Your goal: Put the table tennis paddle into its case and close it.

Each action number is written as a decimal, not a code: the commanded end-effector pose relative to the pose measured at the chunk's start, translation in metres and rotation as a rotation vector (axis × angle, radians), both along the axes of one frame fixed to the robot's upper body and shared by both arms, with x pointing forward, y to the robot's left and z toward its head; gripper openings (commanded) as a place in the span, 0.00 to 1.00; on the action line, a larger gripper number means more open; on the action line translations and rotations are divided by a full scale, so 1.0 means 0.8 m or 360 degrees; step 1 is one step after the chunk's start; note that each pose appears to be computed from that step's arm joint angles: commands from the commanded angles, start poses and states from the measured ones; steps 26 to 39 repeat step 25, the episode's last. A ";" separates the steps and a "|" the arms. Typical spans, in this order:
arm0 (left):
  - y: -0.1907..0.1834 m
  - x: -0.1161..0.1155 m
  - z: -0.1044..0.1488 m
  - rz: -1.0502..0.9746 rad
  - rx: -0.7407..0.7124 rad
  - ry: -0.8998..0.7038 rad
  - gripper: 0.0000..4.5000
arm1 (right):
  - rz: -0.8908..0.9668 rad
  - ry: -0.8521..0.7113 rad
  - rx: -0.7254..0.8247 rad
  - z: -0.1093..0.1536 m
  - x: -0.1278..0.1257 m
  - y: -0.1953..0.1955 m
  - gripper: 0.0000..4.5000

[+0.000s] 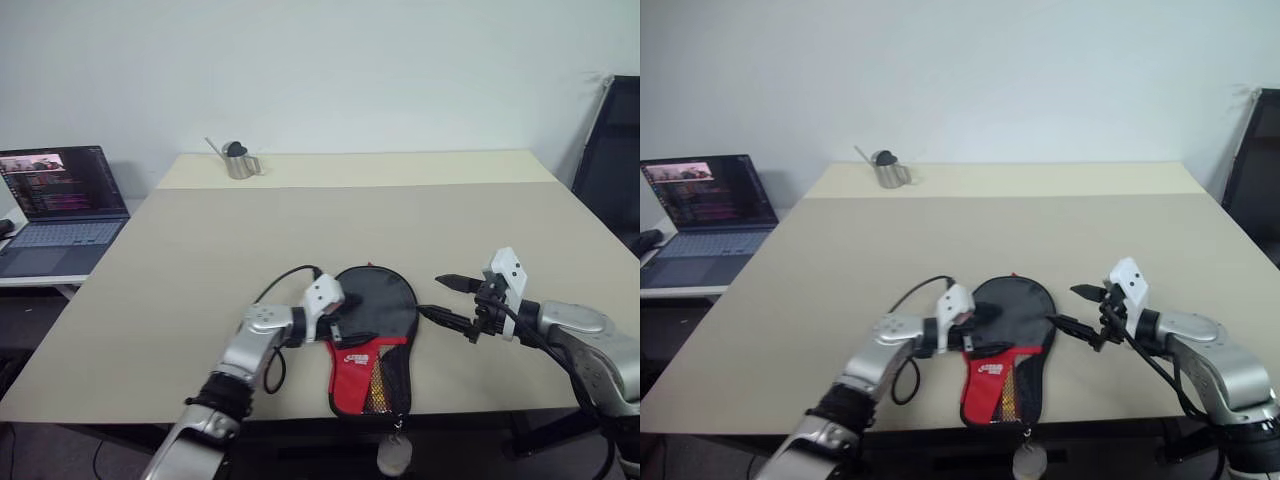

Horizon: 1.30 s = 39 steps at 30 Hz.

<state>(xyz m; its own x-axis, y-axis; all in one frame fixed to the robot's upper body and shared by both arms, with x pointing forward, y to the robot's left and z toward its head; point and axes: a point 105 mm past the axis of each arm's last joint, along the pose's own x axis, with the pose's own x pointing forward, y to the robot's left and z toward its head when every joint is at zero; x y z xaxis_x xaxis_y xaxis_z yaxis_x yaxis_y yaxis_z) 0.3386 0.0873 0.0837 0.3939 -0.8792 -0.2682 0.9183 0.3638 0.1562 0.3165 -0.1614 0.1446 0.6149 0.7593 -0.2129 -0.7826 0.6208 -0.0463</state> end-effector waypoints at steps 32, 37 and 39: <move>0.074 -0.013 0.040 0.0676 -0.0035 -0.0256 1.00 | -0.0156 -0.0081 -0.0201 0.009 0.078 -0.096 0.99; 0.074 -0.013 0.040 0.0676 -0.0035 -0.0256 1.00 | -0.0156 -0.0081 -0.0201 0.009 0.078 -0.096 0.99; 0.074 -0.013 0.040 0.0676 -0.0035 -0.0256 1.00 | -0.0156 -0.0081 -0.0201 0.009 0.078 -0.096 0.99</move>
